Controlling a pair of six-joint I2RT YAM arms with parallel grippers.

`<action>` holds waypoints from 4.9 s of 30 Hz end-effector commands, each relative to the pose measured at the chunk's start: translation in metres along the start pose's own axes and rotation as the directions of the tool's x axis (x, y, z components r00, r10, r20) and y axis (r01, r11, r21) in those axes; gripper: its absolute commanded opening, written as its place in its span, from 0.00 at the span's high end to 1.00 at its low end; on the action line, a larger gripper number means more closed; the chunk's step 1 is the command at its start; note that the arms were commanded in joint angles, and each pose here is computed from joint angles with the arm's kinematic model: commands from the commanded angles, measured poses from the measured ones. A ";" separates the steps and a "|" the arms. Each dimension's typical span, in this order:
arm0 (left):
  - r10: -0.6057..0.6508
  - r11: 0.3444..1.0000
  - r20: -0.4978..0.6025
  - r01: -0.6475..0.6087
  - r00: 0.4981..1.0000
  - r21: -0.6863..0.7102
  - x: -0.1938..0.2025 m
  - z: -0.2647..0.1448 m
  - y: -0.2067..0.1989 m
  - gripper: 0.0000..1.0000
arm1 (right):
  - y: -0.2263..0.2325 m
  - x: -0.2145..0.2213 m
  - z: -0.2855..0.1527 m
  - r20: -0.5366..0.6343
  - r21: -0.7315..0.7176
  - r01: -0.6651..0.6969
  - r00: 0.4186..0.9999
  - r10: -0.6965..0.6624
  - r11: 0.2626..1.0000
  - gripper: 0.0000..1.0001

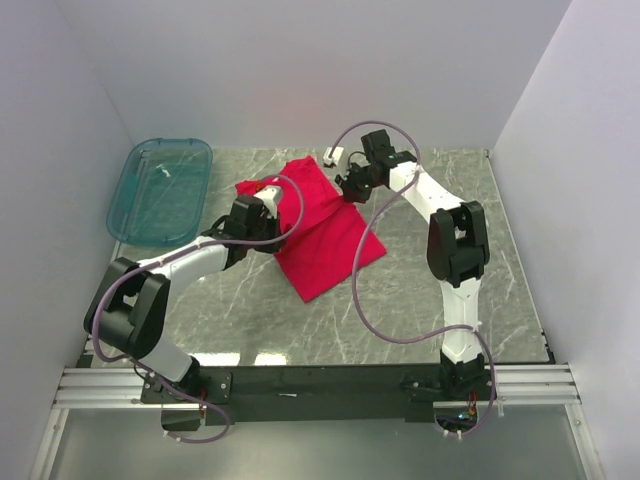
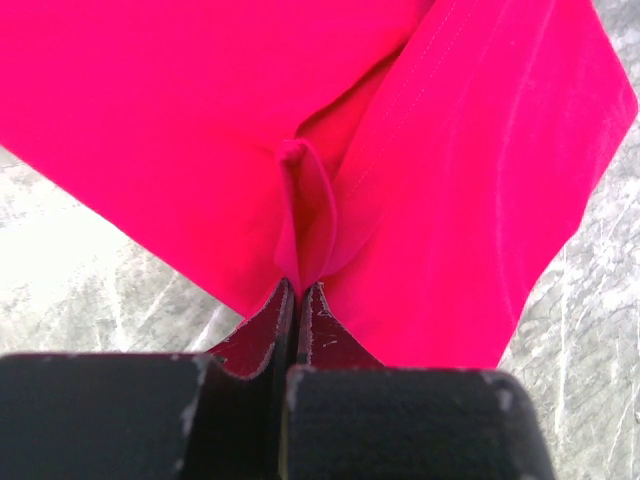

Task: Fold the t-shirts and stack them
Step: Fold the tshirt

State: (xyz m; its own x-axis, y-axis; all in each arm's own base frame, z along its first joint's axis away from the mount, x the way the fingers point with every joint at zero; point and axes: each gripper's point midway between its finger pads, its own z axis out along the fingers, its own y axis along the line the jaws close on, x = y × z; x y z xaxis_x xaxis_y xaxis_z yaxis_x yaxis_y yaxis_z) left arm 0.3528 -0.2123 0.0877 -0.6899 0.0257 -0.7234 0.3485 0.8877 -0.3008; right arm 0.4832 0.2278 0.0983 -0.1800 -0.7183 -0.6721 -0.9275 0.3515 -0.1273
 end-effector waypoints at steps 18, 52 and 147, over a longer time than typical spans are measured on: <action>-0.018 1.000 0.052 0.018 0.998 -0.007 -0.030 0.006 0.010 0.90 | -0.024 -0.022 0.008 0.036 0.073 -0.011 0.999 0.008 0.997 0.76; -0.241 0.958 0.017 0.235 0.970 0.164 0.075 -0.105 -0.064 0.20 | 0.020 0.081 -0.043 -0.071 0.064 -0.584 0.806 0.588 0.809 0.36; -0.467 0.883 -0.050 0.463 0.883 -0.073 0.032 0.011 0.022 0.52 | 0.043 0.072 -0.008 -0.038 -0.048 -0.785 0.619 0.784 0.618 0.50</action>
State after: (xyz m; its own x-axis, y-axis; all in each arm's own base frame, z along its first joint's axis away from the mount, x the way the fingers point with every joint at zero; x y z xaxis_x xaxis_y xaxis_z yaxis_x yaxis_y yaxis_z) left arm 0.3309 -0.1988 0.0416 -0.8241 -0.3663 -0.4321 -0.0711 0.8236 -0.5627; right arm 0.4204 0.1785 0.0382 -0.8578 -0.1962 -0.4750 -0.4352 0.7691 0.4682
